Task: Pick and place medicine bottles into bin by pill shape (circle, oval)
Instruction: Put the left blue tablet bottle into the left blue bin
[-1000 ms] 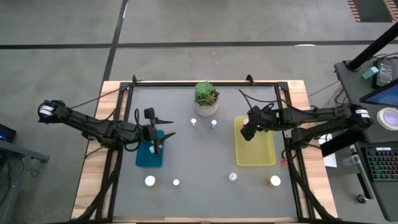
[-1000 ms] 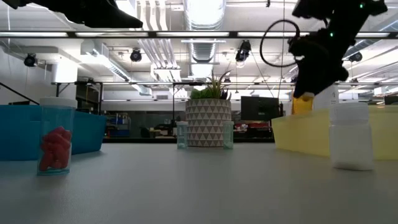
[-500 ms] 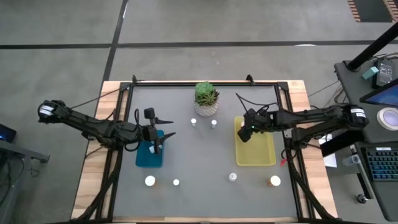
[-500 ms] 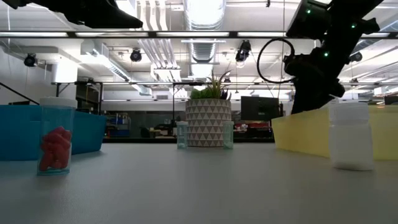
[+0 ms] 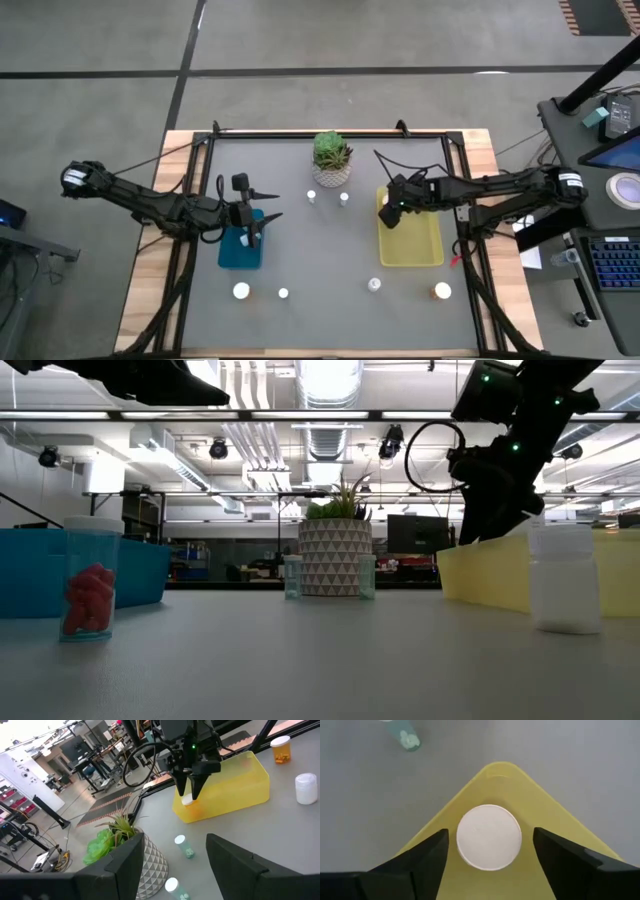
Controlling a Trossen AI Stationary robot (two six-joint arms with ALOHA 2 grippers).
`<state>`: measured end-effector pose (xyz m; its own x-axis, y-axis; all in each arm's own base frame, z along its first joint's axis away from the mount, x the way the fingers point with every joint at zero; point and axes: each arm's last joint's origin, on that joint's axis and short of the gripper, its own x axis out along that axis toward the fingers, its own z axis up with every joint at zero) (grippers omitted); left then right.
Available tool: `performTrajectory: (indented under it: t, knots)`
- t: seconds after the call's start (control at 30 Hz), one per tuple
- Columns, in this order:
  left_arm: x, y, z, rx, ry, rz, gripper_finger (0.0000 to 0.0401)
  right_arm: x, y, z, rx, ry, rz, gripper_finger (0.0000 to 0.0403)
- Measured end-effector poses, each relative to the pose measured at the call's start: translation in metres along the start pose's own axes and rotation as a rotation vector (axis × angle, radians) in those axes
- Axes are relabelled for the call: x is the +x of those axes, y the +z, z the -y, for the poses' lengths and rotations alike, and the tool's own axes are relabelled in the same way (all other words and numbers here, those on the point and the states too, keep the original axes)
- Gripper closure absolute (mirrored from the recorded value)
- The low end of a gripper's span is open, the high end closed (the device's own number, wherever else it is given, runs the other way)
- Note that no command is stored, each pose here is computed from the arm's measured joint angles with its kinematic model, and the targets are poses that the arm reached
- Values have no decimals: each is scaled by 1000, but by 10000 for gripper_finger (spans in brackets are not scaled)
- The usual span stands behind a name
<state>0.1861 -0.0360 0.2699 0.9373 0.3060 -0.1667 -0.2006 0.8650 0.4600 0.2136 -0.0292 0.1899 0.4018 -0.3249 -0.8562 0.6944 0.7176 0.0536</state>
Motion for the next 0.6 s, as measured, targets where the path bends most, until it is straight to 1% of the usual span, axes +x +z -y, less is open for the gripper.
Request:
performTrajectory:
  t: [0.13, 0.27, 0.47, 0.6]
  knots:
    - [0, 0, 0, 1, -1, -1, 203, -8, -1, 3, 14, 6, 7, 112]
    - [1, 0, 1, 3, -2, -4, 203, -19, 1, 6, 43, 37, 47, 118]
    - [3, -1, 3, -7, -4, -10, 203, -36, 1, 6, 62, 113, 116, 135]
    - [5, -1, 4, -47, -4, -10, 203, -46, 1, -3, 26, 190, 178, 148]
